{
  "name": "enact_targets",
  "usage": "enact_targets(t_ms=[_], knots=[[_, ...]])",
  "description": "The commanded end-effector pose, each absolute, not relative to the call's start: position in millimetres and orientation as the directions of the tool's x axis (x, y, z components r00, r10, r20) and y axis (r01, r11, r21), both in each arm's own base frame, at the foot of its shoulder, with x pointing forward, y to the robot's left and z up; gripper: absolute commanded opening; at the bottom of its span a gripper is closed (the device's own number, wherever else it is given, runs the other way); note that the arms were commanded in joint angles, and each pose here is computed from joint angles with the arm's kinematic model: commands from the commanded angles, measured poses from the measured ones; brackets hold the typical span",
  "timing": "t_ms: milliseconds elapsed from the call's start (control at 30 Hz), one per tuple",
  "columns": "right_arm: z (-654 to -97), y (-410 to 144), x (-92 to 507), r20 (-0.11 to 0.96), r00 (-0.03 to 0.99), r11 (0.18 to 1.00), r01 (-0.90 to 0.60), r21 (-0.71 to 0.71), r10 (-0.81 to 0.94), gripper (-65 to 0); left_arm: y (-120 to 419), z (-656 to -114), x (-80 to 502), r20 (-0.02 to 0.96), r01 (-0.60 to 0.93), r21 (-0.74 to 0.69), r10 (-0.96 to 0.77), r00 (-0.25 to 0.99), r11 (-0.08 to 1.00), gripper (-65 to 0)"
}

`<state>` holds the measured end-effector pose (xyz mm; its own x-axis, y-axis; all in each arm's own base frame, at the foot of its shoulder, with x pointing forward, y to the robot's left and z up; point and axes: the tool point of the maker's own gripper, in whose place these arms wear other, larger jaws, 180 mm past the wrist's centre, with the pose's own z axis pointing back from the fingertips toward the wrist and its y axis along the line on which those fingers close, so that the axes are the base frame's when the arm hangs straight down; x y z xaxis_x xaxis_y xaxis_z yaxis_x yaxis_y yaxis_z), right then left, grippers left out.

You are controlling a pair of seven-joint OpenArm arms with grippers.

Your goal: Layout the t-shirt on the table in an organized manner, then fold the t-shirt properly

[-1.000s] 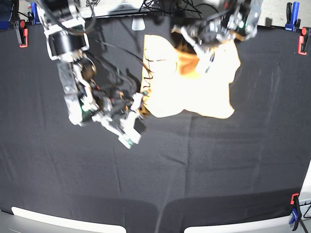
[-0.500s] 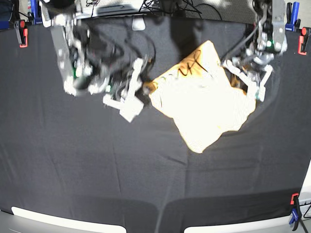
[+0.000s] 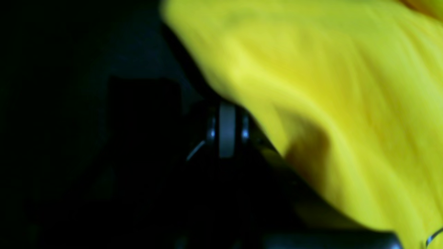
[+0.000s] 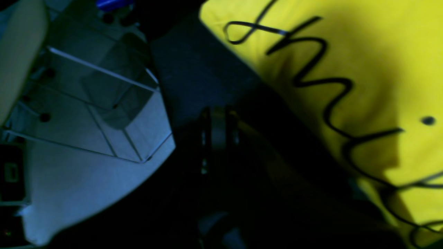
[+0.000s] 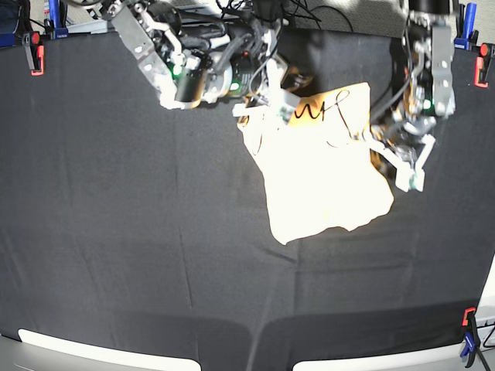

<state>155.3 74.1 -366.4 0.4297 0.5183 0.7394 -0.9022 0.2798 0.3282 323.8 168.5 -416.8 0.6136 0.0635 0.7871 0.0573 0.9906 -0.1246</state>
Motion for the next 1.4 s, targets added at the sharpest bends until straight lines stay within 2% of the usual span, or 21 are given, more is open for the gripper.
enact_targets(t_ms=[0, 67, 233, 333, 433, 633, 767, 900, 1000, 1133, 1367], knots=[[-346.0, 78.4, 165.9, 0.789, 0.401, 0.271, -0.913, 0.304, 0.465, -65.0, 173.0, -401.0, 335.9, 0.82, 0.067, -0.113, 0.055, 0.57, 0.991, -65.0], [-334.7, 70.2, 182.5, 0.807, 0.402, 0.325, -0.905, 0.276, 0.433, -65.0, 178.7, -400.1, 335.9, 0.821, 0.068, -0.098, 0.042, 0.57, 0.993, -65.0], [-327.7, 19.5, 241.3, 0.815, 0.418, 0.55, -0.821, 0.151, 0.401, -65.0, 197.2, -397.9, 335.0, 0.819, 0.072, -0.048, -0.001, 0.573, 0.996, -65.0], [-337.9, -0.1, 253.4, 0.798, 0.447, 0.605, -0.785, 0.132, 0.405, -65.0, 204.8, -394.1, 337.7, 0.829, 0.057, -0.032, -0.005, 0.559, 0.998, -65.0], [-346.4, 0.1, 256.9, 0.806, 0.467, 0.618, -0.769, 0.165, 0.365, -65.0, 217.6, -386.3, 345.4, 0.861, -0.012, -0.021, 0.024, 0.509, 1.0, -65.0], [-375.4, 19.3, 251.1, 0.761, 0.56, 0.629, -0.73, 0.267, 0.327, -65.0, 216.0, -403.5, 353.7, 0.837, -0.013, -0.048, 0.047, 0.546, 0.999, -65.0], [-369.8, 50.8, 234.1, 0.776, 0.541, 0.539, -0.78, 0.319, 0.323, -65.0, 209.2, -411.7, 360.3, 0.827, 0.037, -0.076, 0.042, 0.56, 0.996, -65.0], [-378.4, 76.9, 203.8, 0.736, 0.529, 0.449, -0.828, 0.336, 0.422, -65.0, 210.4, -407.4, 368.8, 0.834, 0.034, -0.076, 0.045, 0.551, 0.997, -65.0], [-383.2, 86.6, 190.6, 0.721, 0.515, 0.421, -0.844, 0.332, 0.464, -65.0, 210.3, -405.5, 371.1, 0.836, 0.035, -0.076, 0.045, 0.547, 0.996, -65.0], [-380.3, 82.6, 196.4, 0.725, 0.513, 0.449, -0.838, 0.309, 0.46, -65.0, 211.2, -407.6, 368.8, 0.824, 0.034, -0.076, 0.043, 0.566, 0.997, -65.0], [-340.9, 16.0, 244.9, 0.783, 0.49, 0.654, -0.743, 0.145, 0.383, -65.0, 208.1, -385.6, 339.8, 0.814, 0.085, -0.088, 0.022, 0.581, 0.993, -65.0]])
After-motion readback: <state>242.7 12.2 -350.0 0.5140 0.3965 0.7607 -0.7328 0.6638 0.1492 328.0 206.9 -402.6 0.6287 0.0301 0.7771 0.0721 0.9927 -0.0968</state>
